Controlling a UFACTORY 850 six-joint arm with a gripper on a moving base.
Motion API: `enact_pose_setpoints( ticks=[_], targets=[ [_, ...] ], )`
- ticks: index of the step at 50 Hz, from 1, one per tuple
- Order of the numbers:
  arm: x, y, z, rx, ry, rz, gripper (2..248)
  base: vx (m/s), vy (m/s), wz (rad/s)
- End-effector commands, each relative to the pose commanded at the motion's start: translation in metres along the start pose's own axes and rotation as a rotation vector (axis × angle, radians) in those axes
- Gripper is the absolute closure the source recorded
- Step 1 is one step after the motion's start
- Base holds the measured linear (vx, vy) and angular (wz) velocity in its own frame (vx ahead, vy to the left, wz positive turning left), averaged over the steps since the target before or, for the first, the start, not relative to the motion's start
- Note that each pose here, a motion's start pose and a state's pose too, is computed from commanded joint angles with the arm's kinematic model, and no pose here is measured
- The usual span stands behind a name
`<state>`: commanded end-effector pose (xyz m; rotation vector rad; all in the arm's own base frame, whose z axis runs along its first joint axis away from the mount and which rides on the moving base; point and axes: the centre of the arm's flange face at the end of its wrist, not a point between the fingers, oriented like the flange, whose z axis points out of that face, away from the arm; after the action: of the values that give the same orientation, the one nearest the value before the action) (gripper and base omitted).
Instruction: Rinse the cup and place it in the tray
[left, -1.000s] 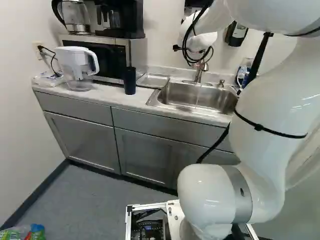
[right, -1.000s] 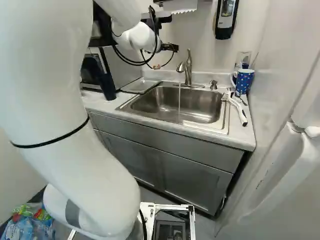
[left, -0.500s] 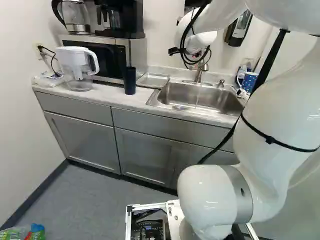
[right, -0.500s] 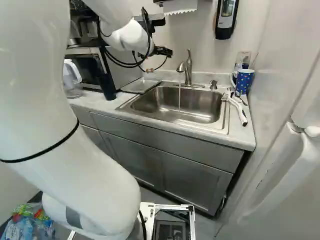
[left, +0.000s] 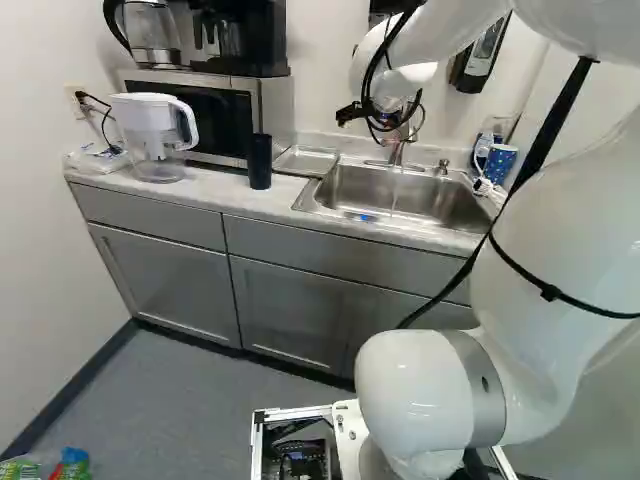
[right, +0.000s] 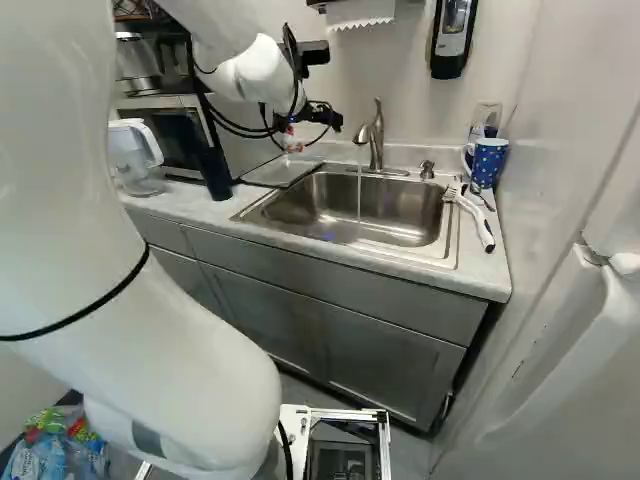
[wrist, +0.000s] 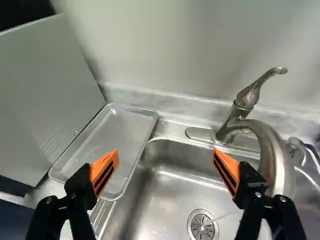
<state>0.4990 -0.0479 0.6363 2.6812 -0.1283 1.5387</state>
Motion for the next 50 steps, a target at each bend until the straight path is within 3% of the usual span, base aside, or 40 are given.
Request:
enact_pose_setpoints(
  ticks=[20,37,50],
  targets=[
    [-0.022,0.003,-0.017,-0.005,-0.132,0.004,3,0.000,0.000,0.000],
    [-0.044,0.020,-0.037,-0.036,-0.242,0.028,3,0.000,0.000,0.000],
    [-0.052,0.039,-0.050,-0.073,-0.236,0.055,3,0.000,0.000,0.000]
  ],
)
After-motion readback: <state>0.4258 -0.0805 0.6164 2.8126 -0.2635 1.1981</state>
